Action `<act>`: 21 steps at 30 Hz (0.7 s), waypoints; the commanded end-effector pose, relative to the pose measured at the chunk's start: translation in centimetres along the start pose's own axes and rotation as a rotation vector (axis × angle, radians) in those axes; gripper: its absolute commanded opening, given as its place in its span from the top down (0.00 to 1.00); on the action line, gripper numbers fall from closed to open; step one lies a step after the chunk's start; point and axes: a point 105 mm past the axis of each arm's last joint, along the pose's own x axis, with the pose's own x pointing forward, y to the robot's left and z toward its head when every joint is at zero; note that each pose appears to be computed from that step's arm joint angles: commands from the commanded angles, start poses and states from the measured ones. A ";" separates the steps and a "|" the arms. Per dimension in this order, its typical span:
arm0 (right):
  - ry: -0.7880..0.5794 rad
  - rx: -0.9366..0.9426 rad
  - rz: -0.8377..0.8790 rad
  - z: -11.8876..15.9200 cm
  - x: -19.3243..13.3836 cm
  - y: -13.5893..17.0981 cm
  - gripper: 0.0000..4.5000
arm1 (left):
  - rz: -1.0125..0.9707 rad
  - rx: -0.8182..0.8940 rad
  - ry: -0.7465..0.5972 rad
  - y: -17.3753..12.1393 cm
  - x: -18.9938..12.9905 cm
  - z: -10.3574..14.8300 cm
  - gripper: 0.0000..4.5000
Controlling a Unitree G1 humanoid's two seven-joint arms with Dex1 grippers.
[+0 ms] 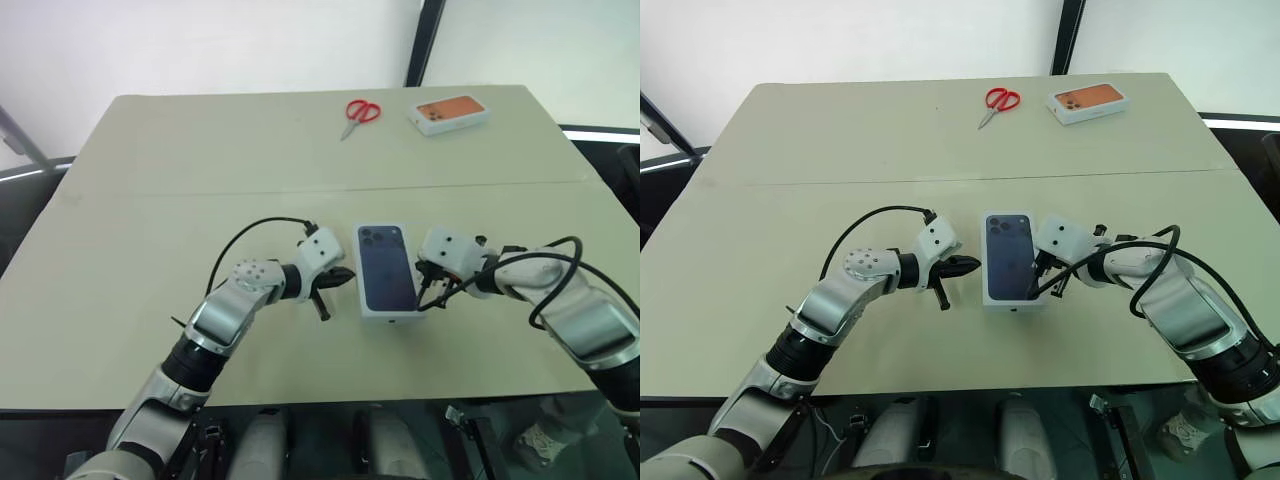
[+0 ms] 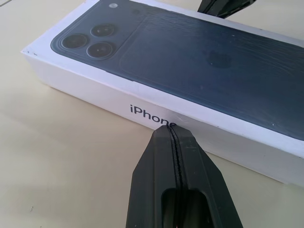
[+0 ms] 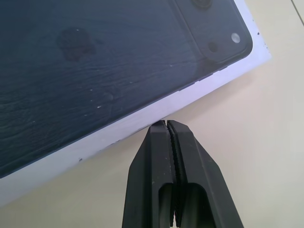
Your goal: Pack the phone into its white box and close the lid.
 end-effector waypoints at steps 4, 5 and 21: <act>-0.048 -0.026 -0.098 1.0 -2.5 -2.8 0.99 | 0.090 -0.009 -0.094 2.5 -1.6 2.3 1.00; -0.075 -0.016 -0.092 1.2 -3.1 -3.0 0.99 | 0.106 -0.030 -0.123 3.0 -1.8 2.9 1.00; -0.067 0.081 0.208 -0.6 -1.9 5.6 0.99 | 0.053 -0.037 0.106 2.9 4.9 1.3 1.00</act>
